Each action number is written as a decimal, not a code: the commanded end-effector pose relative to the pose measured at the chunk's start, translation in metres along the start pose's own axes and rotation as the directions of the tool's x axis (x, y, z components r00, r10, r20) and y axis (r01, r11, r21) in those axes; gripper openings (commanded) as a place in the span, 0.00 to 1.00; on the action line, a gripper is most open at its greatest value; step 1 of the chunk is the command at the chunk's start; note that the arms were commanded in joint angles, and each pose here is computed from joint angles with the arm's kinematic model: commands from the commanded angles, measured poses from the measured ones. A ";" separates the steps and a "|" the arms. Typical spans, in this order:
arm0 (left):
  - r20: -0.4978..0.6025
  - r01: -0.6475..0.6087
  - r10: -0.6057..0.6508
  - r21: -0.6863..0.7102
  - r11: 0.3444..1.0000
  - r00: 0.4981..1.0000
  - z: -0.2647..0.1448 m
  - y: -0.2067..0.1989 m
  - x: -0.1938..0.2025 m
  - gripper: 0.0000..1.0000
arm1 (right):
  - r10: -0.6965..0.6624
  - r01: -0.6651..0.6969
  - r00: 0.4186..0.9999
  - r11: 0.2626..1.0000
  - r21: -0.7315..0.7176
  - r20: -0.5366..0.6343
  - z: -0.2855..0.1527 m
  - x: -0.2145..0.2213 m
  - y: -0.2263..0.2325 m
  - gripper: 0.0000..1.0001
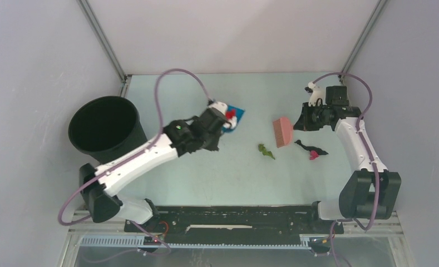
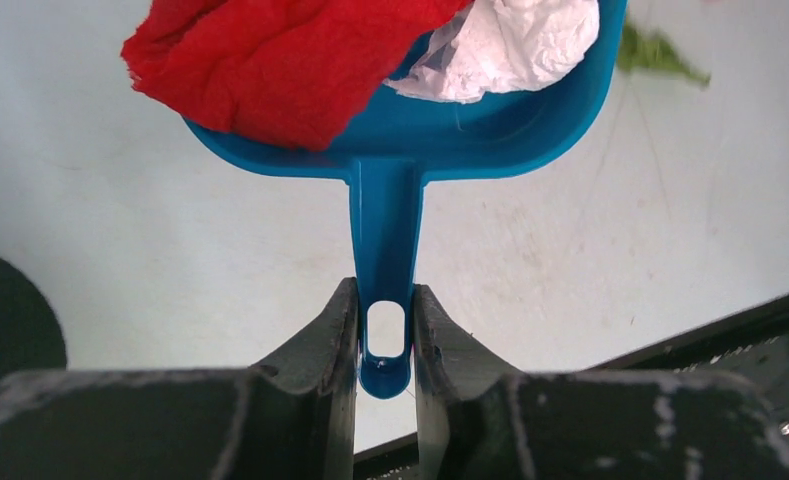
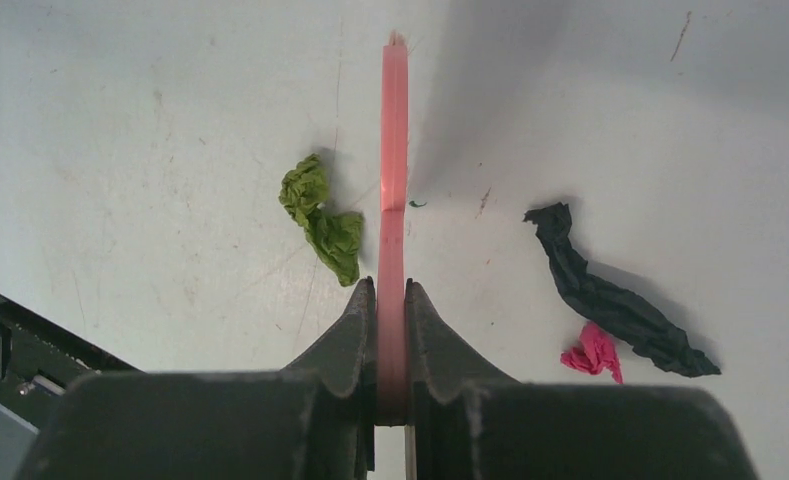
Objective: Sweep away the paper scraps from the table
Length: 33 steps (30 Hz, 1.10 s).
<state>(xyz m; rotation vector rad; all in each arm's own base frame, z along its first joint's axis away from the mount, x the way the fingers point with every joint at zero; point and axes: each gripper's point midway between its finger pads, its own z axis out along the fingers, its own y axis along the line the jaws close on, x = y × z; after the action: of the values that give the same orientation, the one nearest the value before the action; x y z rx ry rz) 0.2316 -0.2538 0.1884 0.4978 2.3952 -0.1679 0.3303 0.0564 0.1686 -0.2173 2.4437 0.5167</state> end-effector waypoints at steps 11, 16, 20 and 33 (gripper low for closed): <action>0.271 0.375 -0.357 -0.014 0.927 0.894 -0.108 0.120 -0.077 0.00 | -0.036 0.040 0.997 0.998 -0.057 0.068 0.002 -0.008 0.009 0.00; 0.364 0.486 -0.458 0.015 0.874 0.811 -0.136 0.146 -0.079 0.00 | -0.037 0.040 0.998 0.998 -0.057 0.057 0.003 -0.006 0.008 0.00; 0.466 0.579 -0.534 0.057 0.814 0.705 -0.162 0.165 -0.077 0.00 | -0.039 0.042 0.998 0.998 -0.056 0.054 0.004 -0.005 0.007 0.00; 0.485 0.768 -0.784 0.300 0.565 0.388 -0.173 0.199 -0.065 0.00 | -0.037 0.039 0.999 0.998 -0.056 0.033 0.006 0.000 0.005 0.00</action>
<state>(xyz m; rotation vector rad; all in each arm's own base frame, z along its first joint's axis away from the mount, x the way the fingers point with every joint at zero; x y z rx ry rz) 0.2441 -0.0399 0.3602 -0.5776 1.8834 -0.4557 0.3293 0.0626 0.1612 -0.2459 2.4223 0.5668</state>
